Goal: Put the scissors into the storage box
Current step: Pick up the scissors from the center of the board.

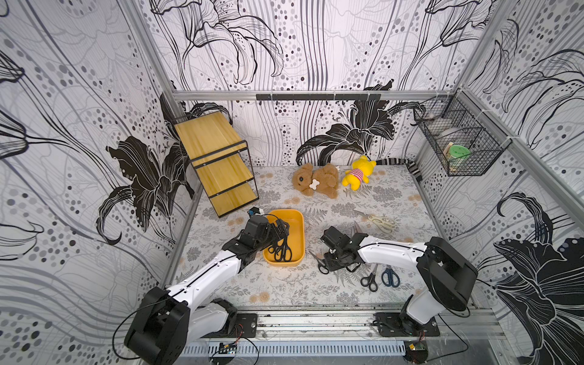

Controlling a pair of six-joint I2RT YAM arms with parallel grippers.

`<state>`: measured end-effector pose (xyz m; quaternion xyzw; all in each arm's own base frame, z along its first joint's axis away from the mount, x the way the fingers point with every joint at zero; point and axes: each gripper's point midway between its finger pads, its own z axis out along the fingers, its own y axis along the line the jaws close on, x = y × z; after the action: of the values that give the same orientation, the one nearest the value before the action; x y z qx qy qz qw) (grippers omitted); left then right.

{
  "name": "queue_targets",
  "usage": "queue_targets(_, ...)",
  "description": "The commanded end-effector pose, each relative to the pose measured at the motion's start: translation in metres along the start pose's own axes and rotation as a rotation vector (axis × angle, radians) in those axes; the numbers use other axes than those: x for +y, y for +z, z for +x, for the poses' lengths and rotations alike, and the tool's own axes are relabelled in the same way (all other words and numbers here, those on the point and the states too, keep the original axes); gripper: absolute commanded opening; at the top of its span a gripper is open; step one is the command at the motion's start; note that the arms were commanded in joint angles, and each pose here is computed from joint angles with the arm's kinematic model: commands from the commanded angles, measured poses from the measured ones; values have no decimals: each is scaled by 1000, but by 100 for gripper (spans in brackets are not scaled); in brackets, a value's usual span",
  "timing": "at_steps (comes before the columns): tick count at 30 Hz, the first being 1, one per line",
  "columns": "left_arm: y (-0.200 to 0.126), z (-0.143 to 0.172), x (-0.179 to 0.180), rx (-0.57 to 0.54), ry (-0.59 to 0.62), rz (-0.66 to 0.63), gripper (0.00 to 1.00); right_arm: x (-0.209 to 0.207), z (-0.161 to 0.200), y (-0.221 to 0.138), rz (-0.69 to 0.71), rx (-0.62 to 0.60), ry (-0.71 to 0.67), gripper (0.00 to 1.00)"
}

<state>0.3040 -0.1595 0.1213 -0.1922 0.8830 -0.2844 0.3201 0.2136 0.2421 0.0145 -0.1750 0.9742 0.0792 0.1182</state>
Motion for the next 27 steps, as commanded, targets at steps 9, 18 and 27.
queue_targets(9, -7, -8, 2, -66, 1, 10, 100, -35, 51, 23, 106, 169, 7, 0)
queue_targets(18, -9, -13, 4, -84, -15, 20, 100, -24, 4, -27, 104, 35, 53, 0)
queue_targets(27, -15, -25, 23, -134, -130, 60, 99, -3, -49, -85, 48, -116, 102, 0)
